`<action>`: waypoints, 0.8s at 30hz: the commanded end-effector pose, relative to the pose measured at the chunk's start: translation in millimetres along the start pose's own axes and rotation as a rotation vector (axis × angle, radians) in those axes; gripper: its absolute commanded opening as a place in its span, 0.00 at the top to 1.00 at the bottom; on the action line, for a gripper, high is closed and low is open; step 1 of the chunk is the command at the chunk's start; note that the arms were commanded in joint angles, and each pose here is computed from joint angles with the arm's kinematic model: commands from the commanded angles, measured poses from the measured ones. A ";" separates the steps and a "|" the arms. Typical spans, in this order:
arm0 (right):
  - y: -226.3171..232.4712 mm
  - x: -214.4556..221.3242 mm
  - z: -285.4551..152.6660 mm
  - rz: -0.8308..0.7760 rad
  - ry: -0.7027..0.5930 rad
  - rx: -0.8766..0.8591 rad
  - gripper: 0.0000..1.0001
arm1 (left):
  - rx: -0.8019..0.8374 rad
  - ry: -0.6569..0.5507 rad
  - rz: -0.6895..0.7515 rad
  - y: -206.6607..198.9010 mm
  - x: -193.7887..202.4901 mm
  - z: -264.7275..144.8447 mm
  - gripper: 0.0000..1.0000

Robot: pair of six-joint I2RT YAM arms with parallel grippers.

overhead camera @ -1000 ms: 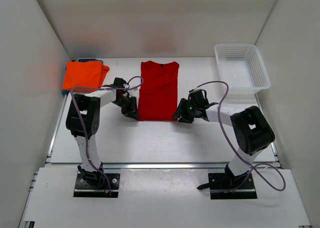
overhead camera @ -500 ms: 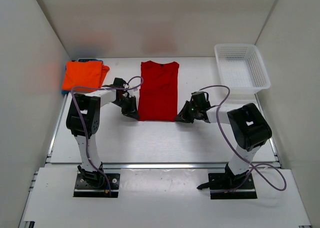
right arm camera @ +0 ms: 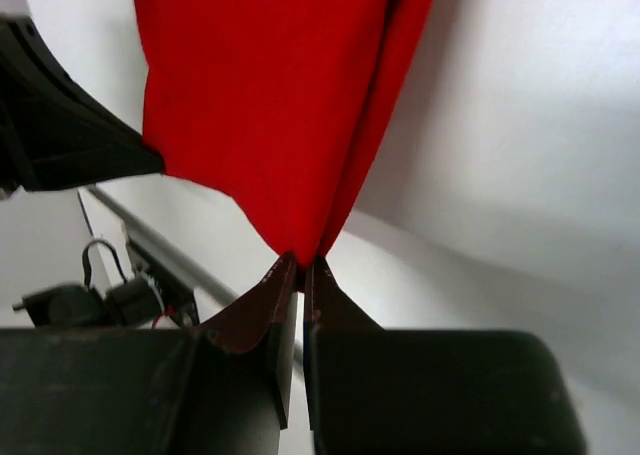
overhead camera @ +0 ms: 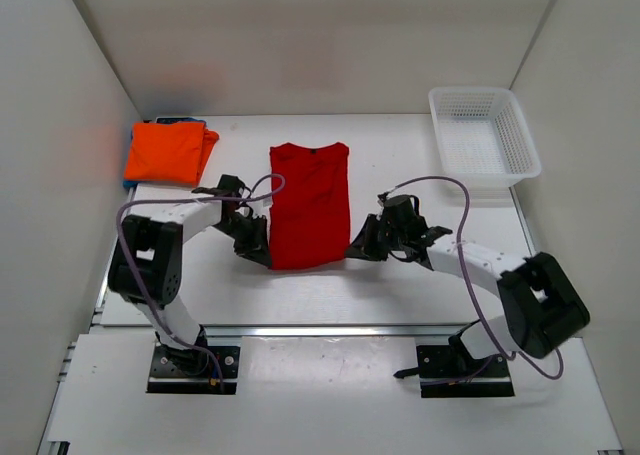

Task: Fold and stack the t-shirts
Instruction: Grab one side of the 2/3 rectangular tshirt with both arms, then fold the long partially folded tshirt into a neat square

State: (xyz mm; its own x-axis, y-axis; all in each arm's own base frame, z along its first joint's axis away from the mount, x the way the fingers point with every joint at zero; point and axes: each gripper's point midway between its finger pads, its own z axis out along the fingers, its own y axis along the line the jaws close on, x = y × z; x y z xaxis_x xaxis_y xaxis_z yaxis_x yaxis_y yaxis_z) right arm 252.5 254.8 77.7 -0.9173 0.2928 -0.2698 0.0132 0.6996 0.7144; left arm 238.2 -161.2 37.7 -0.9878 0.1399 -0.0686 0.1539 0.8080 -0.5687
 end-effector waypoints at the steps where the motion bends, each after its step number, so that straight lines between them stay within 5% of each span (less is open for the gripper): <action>1: 4.4 22.2 -20.8 0.005 -0.001 0.021 1.00 | 0.046 -0.036 0.085 -23.9 20.6 -28.2 1.00; 12: 41.2 57.0 -65.3 -0.004 0.028 -0.004 1.00 | 0.142 -0.175 0.149 -53.2 47.2 -81.3 1.00; 24: 89.5 -30.4 -95.0 -0.089 -0.047 -0.078 1.00 | 0.264 -0.276 0.118 -92.9 -35.8 -132.7 1.00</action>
State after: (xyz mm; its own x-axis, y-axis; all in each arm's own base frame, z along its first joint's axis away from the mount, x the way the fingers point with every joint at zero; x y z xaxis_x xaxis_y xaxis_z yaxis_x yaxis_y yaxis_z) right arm 233.5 244.6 203.2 -0.8871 0.3205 -0.3321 -0.0349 0.6709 0.7407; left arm 240.3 -160.5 182.3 -0.9409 0.0679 -0.3319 0.2924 0.6574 -0.6945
